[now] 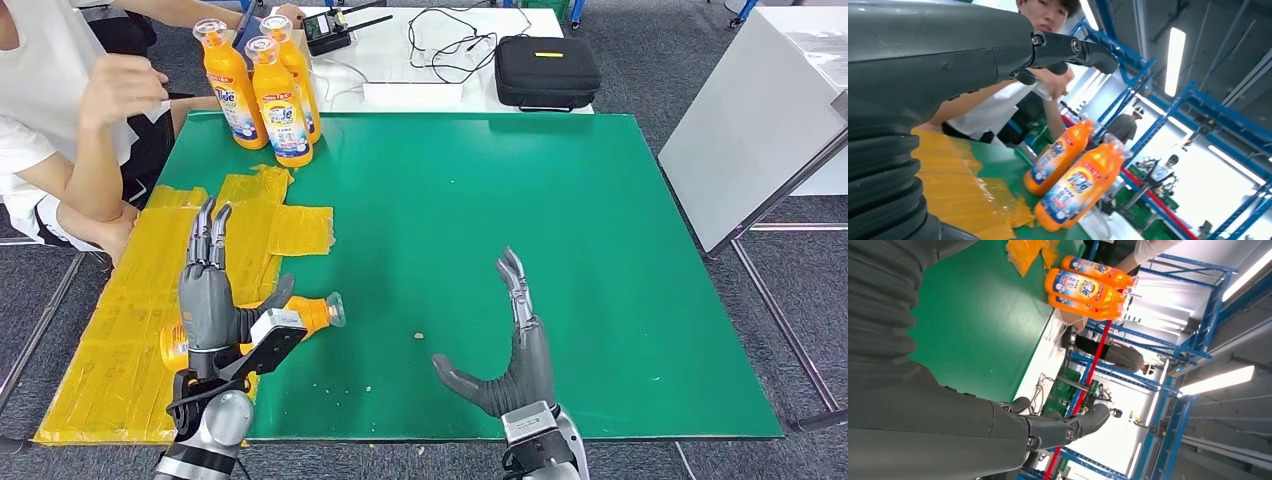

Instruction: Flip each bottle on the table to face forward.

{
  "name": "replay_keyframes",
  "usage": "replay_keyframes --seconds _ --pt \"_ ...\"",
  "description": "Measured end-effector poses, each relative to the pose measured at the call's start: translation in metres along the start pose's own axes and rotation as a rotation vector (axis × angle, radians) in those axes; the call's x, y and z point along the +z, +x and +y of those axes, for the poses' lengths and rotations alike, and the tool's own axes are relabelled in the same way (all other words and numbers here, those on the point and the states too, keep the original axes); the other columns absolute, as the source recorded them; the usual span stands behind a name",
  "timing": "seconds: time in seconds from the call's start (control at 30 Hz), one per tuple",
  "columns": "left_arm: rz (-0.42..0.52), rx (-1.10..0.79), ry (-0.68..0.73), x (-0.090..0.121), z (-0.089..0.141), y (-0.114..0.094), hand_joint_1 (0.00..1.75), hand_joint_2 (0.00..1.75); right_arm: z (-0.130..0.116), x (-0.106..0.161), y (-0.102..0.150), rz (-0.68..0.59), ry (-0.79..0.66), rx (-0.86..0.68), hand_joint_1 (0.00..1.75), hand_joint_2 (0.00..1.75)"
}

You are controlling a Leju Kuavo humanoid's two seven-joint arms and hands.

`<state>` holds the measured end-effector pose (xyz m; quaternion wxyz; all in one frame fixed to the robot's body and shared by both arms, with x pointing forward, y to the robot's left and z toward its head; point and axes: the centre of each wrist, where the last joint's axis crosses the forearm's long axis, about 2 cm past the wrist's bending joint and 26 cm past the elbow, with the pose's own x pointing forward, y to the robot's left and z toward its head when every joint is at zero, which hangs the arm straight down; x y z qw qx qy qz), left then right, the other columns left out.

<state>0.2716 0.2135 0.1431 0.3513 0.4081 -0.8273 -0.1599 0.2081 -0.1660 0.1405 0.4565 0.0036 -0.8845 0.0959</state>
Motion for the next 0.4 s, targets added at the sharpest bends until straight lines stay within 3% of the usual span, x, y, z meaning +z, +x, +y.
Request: replay_keyframes --seconds 0.4 --pt "0.001 0.056 0.043 0.0011 0.0107 0.0114 0.00 1.75 -0.0016 0.0045 0.0004 0.006 0.001 0.008 0.00 1.75"
